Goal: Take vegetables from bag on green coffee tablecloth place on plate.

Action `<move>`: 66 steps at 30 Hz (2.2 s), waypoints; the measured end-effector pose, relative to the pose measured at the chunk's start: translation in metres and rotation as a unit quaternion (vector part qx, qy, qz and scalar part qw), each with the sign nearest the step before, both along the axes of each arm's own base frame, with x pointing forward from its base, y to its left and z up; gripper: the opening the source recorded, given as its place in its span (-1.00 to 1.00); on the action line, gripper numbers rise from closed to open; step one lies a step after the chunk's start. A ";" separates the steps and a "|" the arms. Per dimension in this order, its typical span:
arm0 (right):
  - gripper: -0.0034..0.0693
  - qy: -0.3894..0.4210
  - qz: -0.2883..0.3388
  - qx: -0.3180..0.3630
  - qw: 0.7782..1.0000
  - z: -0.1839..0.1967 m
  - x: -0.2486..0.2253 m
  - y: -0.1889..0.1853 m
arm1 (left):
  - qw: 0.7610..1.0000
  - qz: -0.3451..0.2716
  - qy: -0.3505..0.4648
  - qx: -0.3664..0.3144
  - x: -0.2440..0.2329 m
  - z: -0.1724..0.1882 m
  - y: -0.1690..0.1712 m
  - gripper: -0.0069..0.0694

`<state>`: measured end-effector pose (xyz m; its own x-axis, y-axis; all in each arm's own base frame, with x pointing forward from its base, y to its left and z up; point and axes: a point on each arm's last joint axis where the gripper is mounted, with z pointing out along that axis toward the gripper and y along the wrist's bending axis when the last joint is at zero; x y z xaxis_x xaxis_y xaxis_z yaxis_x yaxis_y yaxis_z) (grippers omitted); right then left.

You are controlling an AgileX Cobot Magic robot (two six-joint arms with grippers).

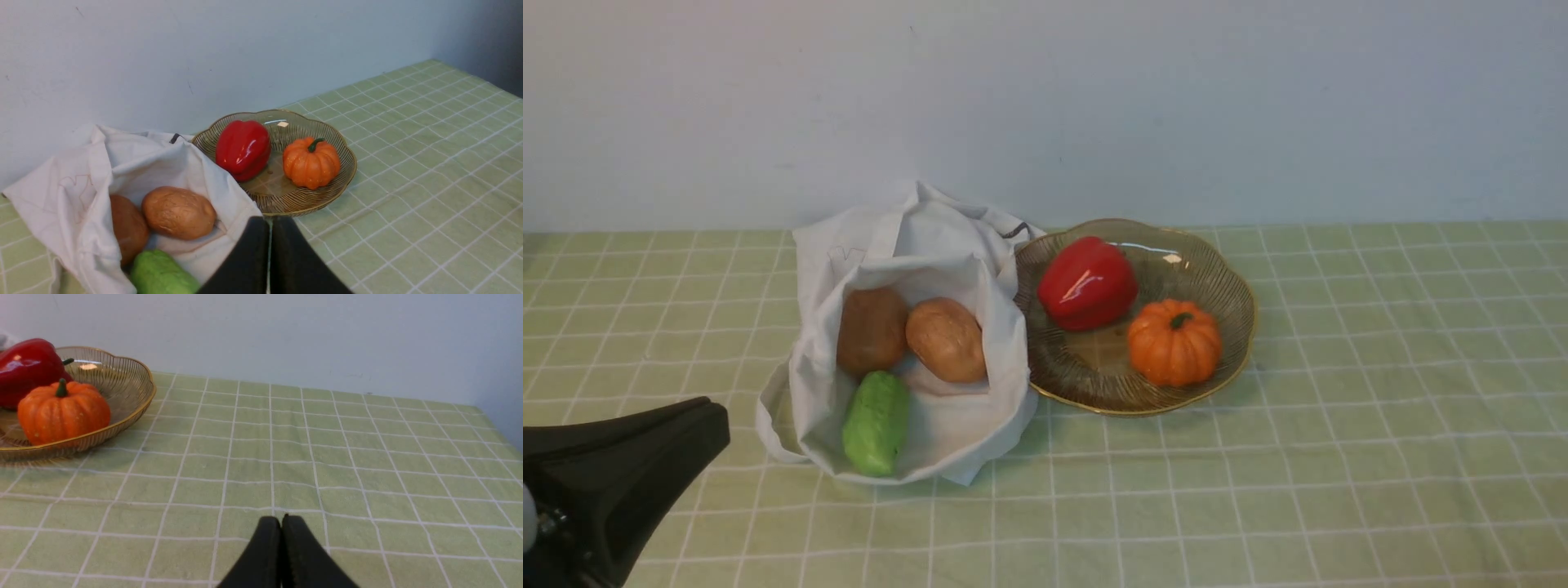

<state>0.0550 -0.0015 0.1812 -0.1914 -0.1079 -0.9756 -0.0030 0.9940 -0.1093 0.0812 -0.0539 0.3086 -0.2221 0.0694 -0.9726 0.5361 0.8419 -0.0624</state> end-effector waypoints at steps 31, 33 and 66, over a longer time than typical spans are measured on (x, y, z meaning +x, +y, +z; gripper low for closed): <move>-0.95 0.000 0.000 0.000 1.000 0.000 0.000 0.000 | 0.974 0.214 -0.004 0.080 -0.028 -0.132 0.048 -0.83; -0.95 0.000 0.000 0.000 1.000 0.000 0.000 0.000 | 0.973 0.217 -0.001 0.072 -0.028 -0.135 0.048 -0.83; -0.95 0.000 0.000 0.000 1.000 0.000 0.000 0.000 | 0.969 0.236 0.018 0.071 -0.029 -0.138 0.050 -0.83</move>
<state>0.0550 -0.0015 0.1812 -0.1914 -0.1079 -0.9756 -0.0030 0.9940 -0.1093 0.0526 -0.0036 0.1705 -0.2945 0.0840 -0.9520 0.0880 0.9943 0.0605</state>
